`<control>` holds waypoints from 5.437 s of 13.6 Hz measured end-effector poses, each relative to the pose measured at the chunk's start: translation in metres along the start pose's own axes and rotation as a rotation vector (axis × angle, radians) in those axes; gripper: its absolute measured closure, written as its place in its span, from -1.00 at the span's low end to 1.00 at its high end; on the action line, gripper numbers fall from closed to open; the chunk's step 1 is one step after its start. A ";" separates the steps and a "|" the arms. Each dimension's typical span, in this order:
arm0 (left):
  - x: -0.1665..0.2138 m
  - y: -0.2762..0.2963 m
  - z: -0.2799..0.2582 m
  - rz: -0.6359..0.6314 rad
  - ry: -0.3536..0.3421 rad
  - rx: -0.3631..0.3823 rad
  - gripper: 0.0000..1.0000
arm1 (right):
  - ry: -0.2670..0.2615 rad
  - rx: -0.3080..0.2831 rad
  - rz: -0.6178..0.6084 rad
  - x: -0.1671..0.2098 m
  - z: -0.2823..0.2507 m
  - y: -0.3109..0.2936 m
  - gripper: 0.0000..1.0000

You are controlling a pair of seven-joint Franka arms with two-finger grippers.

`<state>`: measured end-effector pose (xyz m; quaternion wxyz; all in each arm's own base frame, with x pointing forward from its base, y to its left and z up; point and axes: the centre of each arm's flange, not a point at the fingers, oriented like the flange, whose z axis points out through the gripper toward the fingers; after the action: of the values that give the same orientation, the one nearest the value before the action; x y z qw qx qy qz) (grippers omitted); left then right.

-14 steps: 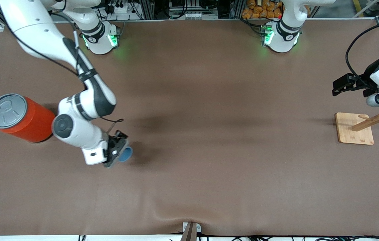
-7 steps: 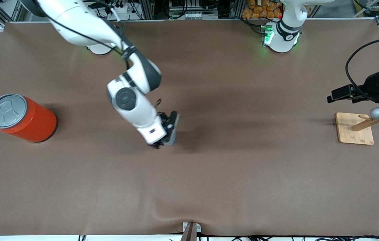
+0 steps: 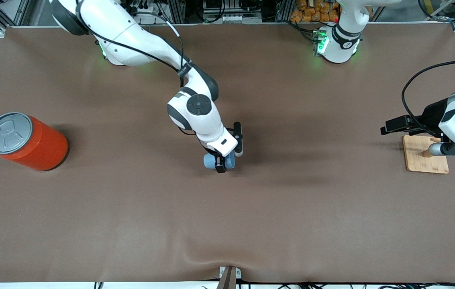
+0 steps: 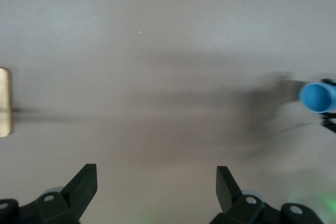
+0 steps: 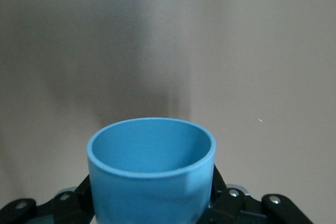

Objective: Flip cup
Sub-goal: 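Hold the blue cup with the right gripper while the left gripper approaches, then grasp the blue cup with the left gripper while the right gripper releases, then draw the right gripper back while the left gripper holds the cup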

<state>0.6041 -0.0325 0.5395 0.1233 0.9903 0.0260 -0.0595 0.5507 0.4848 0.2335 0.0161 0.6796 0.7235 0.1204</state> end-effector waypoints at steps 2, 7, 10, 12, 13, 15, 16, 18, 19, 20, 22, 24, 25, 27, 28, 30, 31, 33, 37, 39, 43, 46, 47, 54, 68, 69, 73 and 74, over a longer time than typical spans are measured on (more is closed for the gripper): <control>0.001 0.001 0.003 -0.002 -0.005 -0.014 -1.00 | -0.004 0.007 -0.007 0.002 0.008 -0.003 -0.60; 0.009 0.001 0.019 -0.015 -0.036 -0.064 -1.00 | -0.031 0.004 -0.035 0.006 0.025 -0.014 -0.60; 0.010 0.003 0.019 -0.023 -0.037 -0.109 -1.00 | -0.042 0.008 -0.040 0.005 0.032 -0.018 -0.60; 0.010 0.002 0.020 -0.025 -0.039 -0.113 -1.00 | -0.048 0.011 -0.038 0.002 0.037 -0.018 -0.60; 0.011 0.002 0.021 -0.026 -0.040 -0.113 -1.00 | -0.048 0.012 -0.038 0.002 0.038 -0.018 -0.74; 0.011 0.001 0.022 -0.028 -0.043 -0.119 -1.00 | -0.044 0.006 -0.036 0.003 0.035 -0.016 -1.00; 0.012 0.002 0.024 -0.031 -0.046 -0.135 -1.00 | -0.039 -0.001 -0.030 0.004 0.032 -0.012 -1.00; 0.014 0.004 0.030 -0.036 -0.058 -0.161 -1.00 | -0.032 -0.013 0.026 0.002 0.027 -0.003 -1.00; 0.015 0.004 0.033 -0.040 -0.065 -0.174 -1.00 | -0.040 -0.005 0.080 0.000 0.024 -0.001 -1.00; 0.016 0.004 0.037 -0.041 -0.071 -0.187 -1.00 | -0.072 0.021 0.148 -0.001 0.020 -0.001 -1.00; 0.018 0.004 0.043 -0.043 -0.081 -0.197 -1.00 | -0.130 0.070 0.279 0.007 -0.001 -0.007 -1.00; 0.021 0.005 0.048 -0.053 -0.090 -0.239 -1.00 | -0.138 0.079 0.371 0.020 -0.019 -0.014 -1.00; 0.025 0.005 0.053 -0.065 -0.096 -0.276 -1.00 | -0.135 0.077 0.407 0.024 -0.023 -0.015 -1.00; 0.035 0.006 0.072 -0.093 -0.102 -0.346 -1.00 | -0.131 0.070 0.470 0.026 -0.029 -0.014 -1.00; 0.042 0.008 0.084 -0.107 -0.109 -0.383 -1.00 | -0.133 0.065 0.507 0.026 -0.034 -0.013 -1.00; 0.053 0.018 0.110 -0.131 -0.130 -0.465 -1.00 | -0.149 0.054 0.600 0.025 -0.050 -0.009 -1.00; 0.057 0.027 0.121 -0.139 -0.136 -0.500 -1.00 | -0.156 0.047 0.645 0.024 -0.060 -0.006 -1.00; 0.061 0.053 0.139 -0.145 -0.146 -0.566 -1.00 | -0.168 0.029 0.736 0.022 -0.082 -0.001 -1.00; 0.062 0.115 0.182 -0.147 -0.169 -0.654 -1.00 | -0.164 0.017 0.900 -0.007 -0.108 0.027 -1.00; 0.059 0.144 0.208 -0.152 -0.188 -0.676 -1.00 | -0.148 0.028 0.982 -0.039 -0.118 0.051 -1.00; 0.047 0.180 0.265 -0.217 -0.197 -0.769 -1.00 | -0.134 0.005 1.090 -0.101 -0.133 0.091 -1.00; 0.040 0.192 0.289 -0.225 -0.213 -0.855 -1.00 | -0.124 -0.017 1.150 -0.137 -0.141 0.113 -1.00; 0.037 0.199 0.296 -0.230 -0.222 -0.868 -1.00 | -0.117 -0.028 1.177 -0.153 -0.147 0.123 -1.00; 0.016 0.217 0.379 -0.155 -0.198 -0.937 -0.92 | -0.155 -0.018 1.368 -0.253 -0.248 0.151 -1.00; 0.001 0.206 0.470 -0.021 -0.101 -0.936 -0.36 | -0.206 0.070 1.546 -0.457 -0.482 0.059 -1.00; -0.002 0.210 0.473 -0.022 -0.104 -0.934 -0.26 | -0.207 0.068 1.574 -0.464 -0.486 0.055 -1.00; -0.016 0.227 0.490 -0.061 -0.108 -0.951 0.31 | -0.262 0.113 1.701 -0.466 -0.493 0.044 -1.00; -0.017 0.229 0.490 -0.067 -0.105 -0.952 0.61 | -0.264 0.108 1.713 -0.463 -0.499 0.043 -1.00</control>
<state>0.5479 -0.3762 0.1247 0.5622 0.8181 0.0759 -0.0949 0.5351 -0.0462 0.6612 -0.0286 0.9985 -0.0403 -0.0234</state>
